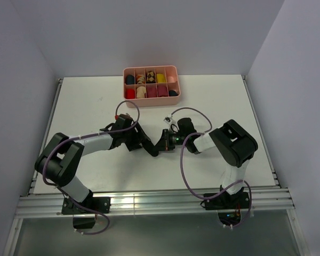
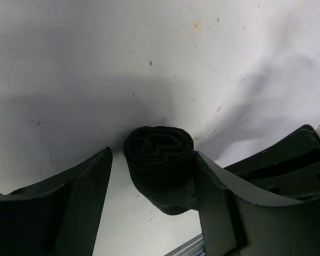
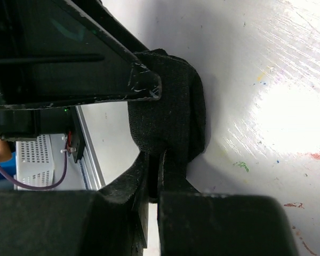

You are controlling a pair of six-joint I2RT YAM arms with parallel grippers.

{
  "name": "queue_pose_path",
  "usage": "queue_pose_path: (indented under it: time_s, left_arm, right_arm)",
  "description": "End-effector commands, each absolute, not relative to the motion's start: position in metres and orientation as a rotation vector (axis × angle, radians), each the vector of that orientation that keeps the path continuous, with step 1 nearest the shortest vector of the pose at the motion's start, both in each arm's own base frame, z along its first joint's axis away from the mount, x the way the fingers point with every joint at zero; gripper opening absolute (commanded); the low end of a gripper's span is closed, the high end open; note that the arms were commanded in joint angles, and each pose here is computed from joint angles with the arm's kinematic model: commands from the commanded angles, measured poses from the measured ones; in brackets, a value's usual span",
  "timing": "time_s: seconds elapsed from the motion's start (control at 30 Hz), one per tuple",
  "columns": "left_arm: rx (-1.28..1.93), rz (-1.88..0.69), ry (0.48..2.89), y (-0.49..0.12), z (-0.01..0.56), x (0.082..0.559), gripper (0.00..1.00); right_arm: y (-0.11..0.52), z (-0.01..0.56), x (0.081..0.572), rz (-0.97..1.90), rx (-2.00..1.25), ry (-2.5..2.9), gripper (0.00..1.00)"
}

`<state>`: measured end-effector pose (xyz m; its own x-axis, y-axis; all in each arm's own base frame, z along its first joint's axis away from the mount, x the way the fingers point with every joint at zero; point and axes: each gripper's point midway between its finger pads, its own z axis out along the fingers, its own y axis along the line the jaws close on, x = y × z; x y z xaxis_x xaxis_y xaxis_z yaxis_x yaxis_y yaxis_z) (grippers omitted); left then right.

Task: Roll the socks
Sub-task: Roll the sock at the center of the board.

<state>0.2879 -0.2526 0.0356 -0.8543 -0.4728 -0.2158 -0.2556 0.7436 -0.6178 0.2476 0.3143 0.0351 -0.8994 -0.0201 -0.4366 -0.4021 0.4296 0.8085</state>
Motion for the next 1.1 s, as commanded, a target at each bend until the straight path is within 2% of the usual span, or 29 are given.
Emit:
queue_pose_path:
  time_s: [0.0, 0.1, 0.2, 0.27, 0.37, 0.4, 0.47, 0.57, 0.6, 0.7, 0.87, 1.07]
  left_arm:
    - [-0.588, -0.805, 2.627, -0.252, 0.023, 0.286, 0.67]
    - [-0.595, -0.761, 2.649, -0.251, 0.016, 0.289, 0.60]
    - [-0.615, -0.716, 2.669, -0.250, 0.013, 0.294, 0.47]
    - [-0.626, -0.678, 2.700, -0.248, 0.008, 0.291, 0.47]
    - [-0.620, -0.645, 2.712, -0.247, 0.009, 0.295, 0.43]
    - [-0.607, -0.624, 2.722, -0.247, 0.010, 0.296, 0.39]
    - [-0.602, -0.583, 2.732, -0.244, 0.012, 0.298, 0.36]
    - [-0.575, -0.533, 2.759, -0.242, 0.011, 0.298, 0.35]
    - [-0.571, -0.522, 2.771, -0.242, 0.011, 0.300, 0.35]
    - [-0.521, -0.482, 2.813, -0.242, 0.009, 0.299, 0.35]
    - [-0.478, -0.433, 2.854, -0.241, 0.009, 0.299, 0.35]
    - [-0.447, -0.408, 2.874, -0.240, 0.009, 0.300, 0.35]
  right_arm:
    - [0.310, 0.026, 0.250, 1.421, -0.332, 2.370, 0.00]
    - [0.309, 0.025, 0.254, 1.381, -0.340, 2.378, 0.00]
    - [0.306, 0.029, 0.259, 1.335, -0.350, 2.375, 0.01]
    - [0.304, 0.031, 0.264, 1.284, -0.360, 2.367, 0.04]
    - [0.295, 0.036, 0.269, 1.163, -0.378, 2.381, 0.16]
    - [0.297, 0.050, 0.275, 1.128, -0.402, 2.346, 0.25]
    - [0.288, 0.063, 0.284, 0.979, -0.433, 2.315, 0.36]
    - [0.284, 0.072, 0.282, 0.816, -0.518, 2.296, 0.45]
    - [0.279, 0.084, 0.295, 0.704, -0.498, 2.253, 0.52]
    - [0.282, 0.100, 0.293, 0.525, -0.573, 2.172, 0.63]
    - [0.303, 0.105, 0.283, 0.358, -0.712, 2.093, 0.68]
    - [0.325, 0.082, 0.274, 0.174, -0.829, 2.081, 0.69]
